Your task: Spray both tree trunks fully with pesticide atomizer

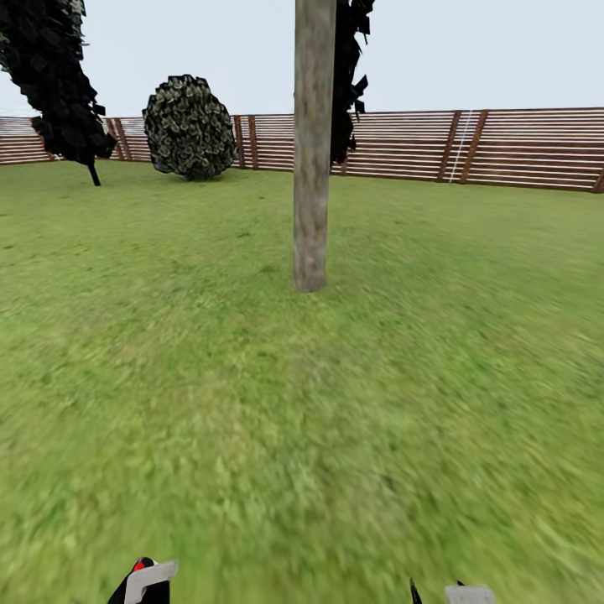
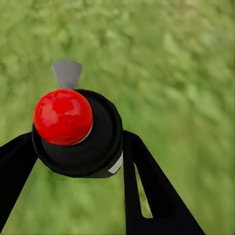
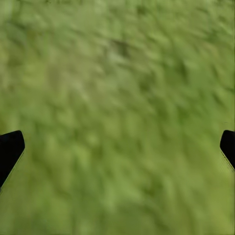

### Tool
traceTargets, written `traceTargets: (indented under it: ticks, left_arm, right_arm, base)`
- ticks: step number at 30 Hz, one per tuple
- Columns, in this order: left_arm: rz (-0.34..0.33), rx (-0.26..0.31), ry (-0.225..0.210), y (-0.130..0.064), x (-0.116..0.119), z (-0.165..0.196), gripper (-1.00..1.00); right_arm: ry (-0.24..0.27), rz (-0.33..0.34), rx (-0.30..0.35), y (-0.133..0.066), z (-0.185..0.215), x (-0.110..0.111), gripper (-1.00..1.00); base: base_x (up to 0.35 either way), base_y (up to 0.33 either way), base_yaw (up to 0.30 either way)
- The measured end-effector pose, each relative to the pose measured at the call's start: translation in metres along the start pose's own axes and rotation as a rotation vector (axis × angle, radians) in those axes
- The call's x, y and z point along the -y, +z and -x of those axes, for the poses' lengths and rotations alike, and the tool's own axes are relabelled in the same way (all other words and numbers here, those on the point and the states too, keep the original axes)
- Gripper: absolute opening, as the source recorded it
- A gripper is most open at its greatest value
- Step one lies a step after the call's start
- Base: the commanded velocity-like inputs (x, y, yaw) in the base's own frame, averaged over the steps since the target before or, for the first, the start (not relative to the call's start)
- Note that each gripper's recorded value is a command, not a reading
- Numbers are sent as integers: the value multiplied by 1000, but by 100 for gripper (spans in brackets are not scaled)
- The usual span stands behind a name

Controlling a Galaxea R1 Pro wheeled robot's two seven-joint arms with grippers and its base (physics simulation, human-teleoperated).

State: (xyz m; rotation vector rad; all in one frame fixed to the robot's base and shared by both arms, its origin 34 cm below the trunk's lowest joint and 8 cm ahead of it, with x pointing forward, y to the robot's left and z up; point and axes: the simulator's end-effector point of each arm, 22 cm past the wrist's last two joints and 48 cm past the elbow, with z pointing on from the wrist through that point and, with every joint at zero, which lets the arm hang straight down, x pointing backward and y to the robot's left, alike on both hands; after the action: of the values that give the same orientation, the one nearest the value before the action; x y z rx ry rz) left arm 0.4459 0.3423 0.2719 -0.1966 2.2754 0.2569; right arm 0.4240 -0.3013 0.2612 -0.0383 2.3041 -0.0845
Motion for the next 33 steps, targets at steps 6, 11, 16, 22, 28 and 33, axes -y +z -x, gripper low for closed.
traceTargets:
  ticks: [6,11,16,22,28,33]
  left_arm:
    - [0,0,0,0,0,0,-100]
    - [0,0,0,0,0,0,-100]
    - [0,0,0,0,0,0,-100]
    - [0,-1,0,0,0,0,-100]
    - [0,0,0,0,0,0,-100]
    - [0,-1,0,0,0,0,-100]
  right_arm:
    - [0,-1,-1,0,-1,0,100]
    - [0,0,-1,0,-1,0,100]
    - [-1,0,-2,0,-1,0,100]
    - [-1,0,-3,0,-1,0,100]
    - [-2,0,-3,0,-1,0,100]
    - [-2,0,-3,0,-1,0,100]
  base:
    - [334,0,0]
    - [334,0,0]
    - [334,0,0]
    - [334,0,0]
    - [334,0,0]
    - [334,0,0]
